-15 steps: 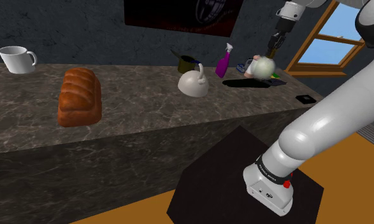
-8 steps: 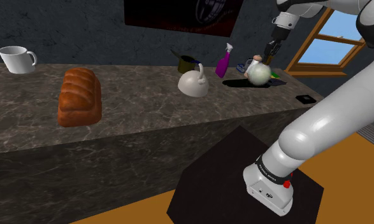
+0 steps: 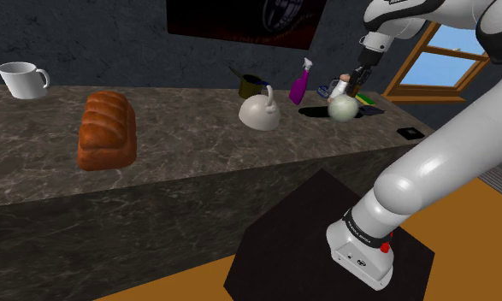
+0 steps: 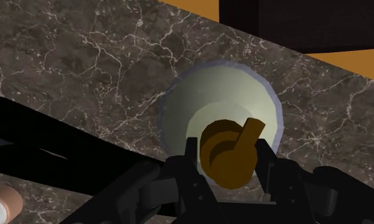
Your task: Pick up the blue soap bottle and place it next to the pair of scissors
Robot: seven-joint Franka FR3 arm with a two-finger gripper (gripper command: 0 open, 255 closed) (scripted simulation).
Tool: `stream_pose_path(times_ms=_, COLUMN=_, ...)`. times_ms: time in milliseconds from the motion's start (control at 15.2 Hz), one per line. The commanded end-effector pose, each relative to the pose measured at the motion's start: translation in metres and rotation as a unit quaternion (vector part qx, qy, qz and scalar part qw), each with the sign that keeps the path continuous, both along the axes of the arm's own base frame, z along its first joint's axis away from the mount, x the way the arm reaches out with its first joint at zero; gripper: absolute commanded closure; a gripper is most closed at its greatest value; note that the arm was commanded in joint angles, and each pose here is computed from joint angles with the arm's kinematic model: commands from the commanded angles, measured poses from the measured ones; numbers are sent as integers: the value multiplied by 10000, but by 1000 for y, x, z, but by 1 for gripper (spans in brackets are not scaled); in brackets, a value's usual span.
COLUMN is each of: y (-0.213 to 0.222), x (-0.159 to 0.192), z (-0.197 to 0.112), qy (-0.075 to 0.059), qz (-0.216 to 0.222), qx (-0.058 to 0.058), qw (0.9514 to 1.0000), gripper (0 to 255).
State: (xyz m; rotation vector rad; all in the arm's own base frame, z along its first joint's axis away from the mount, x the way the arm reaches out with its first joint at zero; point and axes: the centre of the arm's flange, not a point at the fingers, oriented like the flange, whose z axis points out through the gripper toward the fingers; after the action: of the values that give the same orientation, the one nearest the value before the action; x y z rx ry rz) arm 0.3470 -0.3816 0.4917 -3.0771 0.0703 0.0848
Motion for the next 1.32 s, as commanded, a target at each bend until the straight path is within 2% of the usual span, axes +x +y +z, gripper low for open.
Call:
stream_pose_path(times_ms=0, y=0, x=1, z=-10, qy=-4, qz=-1, qx=-3, qw=10000, gripper=255)
stream_pose_path(times_ms=990, y=0, x=1, z=-91, qy=-4, qz=-1, qx=-3, qw=10000, gripper=255)
stream_pose_path(times_ms=1254, y=0, x=1, z=-91, qy=-4, qz=-1, qx=-3, qw=10000, gripper=255)
